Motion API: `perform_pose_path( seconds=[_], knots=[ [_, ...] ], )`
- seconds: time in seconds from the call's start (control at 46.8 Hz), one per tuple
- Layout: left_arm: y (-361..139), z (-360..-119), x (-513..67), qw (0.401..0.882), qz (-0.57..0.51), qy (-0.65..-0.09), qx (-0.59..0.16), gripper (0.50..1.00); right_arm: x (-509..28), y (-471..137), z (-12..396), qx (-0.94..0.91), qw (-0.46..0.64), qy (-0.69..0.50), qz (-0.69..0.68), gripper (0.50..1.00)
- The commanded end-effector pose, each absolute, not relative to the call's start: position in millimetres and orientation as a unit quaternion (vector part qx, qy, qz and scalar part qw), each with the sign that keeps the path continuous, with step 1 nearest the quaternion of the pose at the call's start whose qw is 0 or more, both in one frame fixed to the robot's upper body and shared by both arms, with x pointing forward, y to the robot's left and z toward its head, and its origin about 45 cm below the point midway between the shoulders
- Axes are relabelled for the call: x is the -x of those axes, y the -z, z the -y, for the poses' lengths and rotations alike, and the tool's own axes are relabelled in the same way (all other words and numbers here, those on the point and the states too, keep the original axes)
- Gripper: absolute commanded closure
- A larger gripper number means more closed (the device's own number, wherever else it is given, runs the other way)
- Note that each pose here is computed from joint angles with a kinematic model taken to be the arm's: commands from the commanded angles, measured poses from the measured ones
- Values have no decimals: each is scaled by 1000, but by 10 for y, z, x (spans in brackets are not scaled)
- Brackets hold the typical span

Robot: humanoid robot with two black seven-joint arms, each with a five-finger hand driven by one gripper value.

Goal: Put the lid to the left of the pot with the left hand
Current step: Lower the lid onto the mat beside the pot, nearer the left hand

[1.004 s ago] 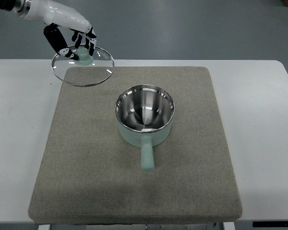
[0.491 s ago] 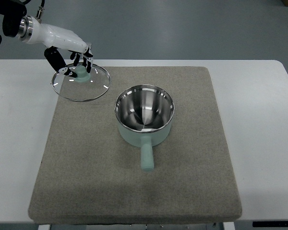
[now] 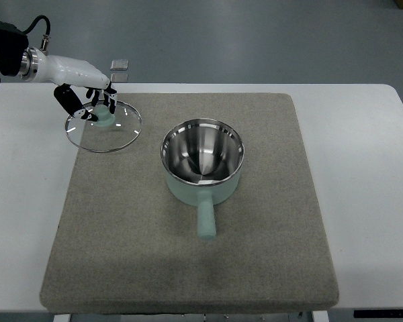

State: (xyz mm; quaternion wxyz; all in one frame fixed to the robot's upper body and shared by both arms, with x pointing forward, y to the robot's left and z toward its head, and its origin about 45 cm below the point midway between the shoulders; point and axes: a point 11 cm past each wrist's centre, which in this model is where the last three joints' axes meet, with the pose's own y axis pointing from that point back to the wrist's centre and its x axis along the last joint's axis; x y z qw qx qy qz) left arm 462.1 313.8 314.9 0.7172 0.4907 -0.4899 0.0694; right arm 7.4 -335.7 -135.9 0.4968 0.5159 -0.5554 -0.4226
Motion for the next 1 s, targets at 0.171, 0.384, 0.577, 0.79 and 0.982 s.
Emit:
perform_pose_path(
  seconds=[0.171, 0.384, 0.577, 0.79, 0.982],
  knots=[
    [-3020, -3079, -4604, 715, 511, -76, -471, 1000, -75, 1359, 3357, -516, 497, 423, 555, 576],
    [-2876, -3091, -4572, 721, 506, -79, -467, 1000, -75, 1359, 3357, -516, 497, 423, 555, 576],
    [-2808, -3064, -4560, 720, 516, -86, -456, 1000, -75, 1359, 3357, -516, 497, 423, 555, 576],
    [-2773, -3022, -4558, 721, 529, -108, -434, 1000, -75, 1359, 3357, -516, 497, 423, 555, 576],
    [-2749, -3019, -4540, 723, 527, -104, -434, 1000, -75, 1359, 3357, -516, 497, 423, 555, 576]
  ],
)
